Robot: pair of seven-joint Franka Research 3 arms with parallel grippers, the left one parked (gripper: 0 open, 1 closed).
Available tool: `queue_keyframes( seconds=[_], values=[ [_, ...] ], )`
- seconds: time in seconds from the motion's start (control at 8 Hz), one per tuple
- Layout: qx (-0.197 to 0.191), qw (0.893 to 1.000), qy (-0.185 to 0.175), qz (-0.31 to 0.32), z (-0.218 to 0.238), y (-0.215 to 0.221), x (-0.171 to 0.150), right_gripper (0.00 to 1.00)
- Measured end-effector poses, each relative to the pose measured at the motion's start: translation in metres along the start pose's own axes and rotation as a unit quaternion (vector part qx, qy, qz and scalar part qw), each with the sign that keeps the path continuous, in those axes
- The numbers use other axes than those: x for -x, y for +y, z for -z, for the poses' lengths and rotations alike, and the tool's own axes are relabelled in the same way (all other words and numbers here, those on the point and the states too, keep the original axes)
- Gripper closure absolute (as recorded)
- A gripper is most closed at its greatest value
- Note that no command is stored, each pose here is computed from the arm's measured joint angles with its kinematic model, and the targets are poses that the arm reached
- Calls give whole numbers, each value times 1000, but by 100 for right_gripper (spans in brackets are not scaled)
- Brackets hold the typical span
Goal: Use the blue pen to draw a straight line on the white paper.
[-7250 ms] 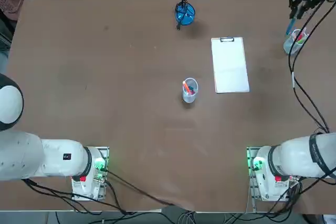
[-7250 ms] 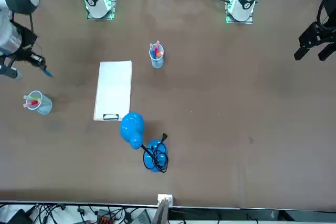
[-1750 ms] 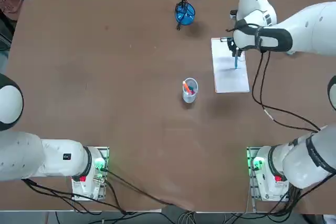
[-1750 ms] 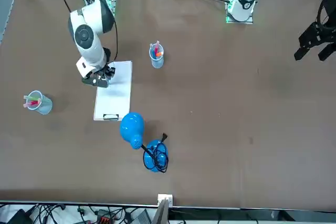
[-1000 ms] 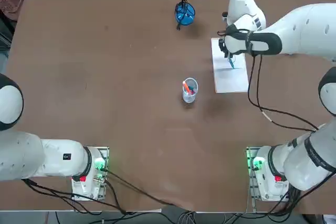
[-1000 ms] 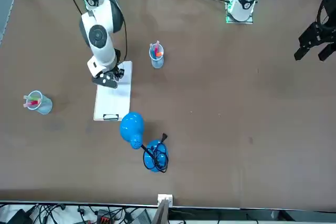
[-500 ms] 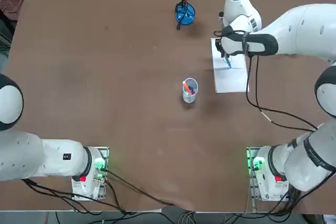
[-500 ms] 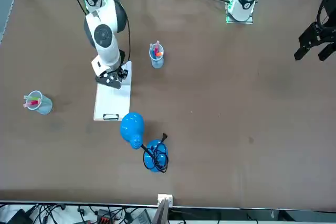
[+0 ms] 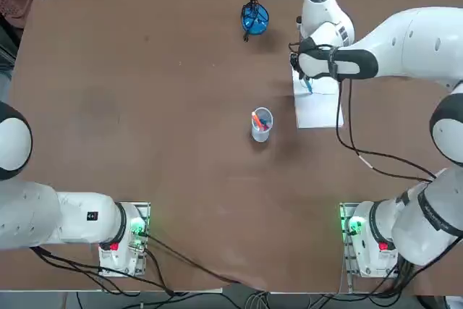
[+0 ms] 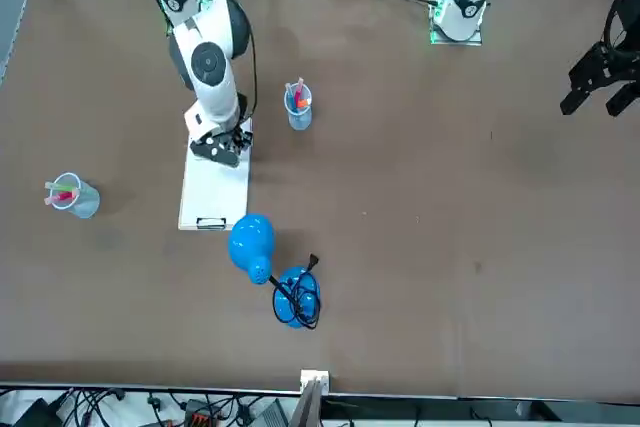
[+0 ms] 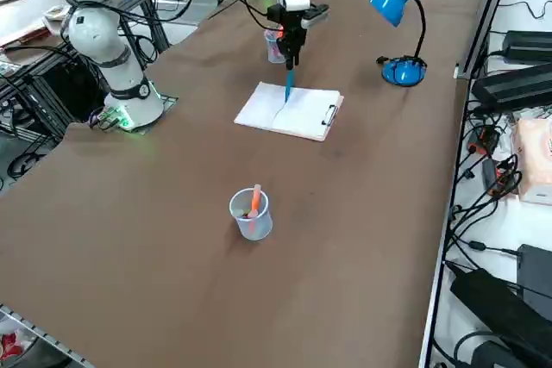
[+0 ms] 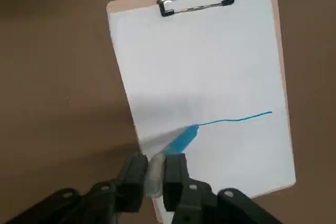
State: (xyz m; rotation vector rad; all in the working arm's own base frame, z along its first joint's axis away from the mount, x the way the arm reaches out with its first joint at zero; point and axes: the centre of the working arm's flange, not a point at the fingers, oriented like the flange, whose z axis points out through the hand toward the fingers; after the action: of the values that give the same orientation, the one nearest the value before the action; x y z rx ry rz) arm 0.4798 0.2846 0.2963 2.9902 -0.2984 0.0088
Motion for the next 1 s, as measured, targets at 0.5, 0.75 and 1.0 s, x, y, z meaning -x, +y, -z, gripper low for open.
queue_keyframes(
  seconds=[0.5, 0.75, 1.0],
  values=[
    [48, 998, -37, -9, 62, -5, -17, 84],
    [60, 997, -48, -12, 96, 4, -27, 84],
    [50, 997, -51, 8, 128, 46, -53, 84]
  ],
)
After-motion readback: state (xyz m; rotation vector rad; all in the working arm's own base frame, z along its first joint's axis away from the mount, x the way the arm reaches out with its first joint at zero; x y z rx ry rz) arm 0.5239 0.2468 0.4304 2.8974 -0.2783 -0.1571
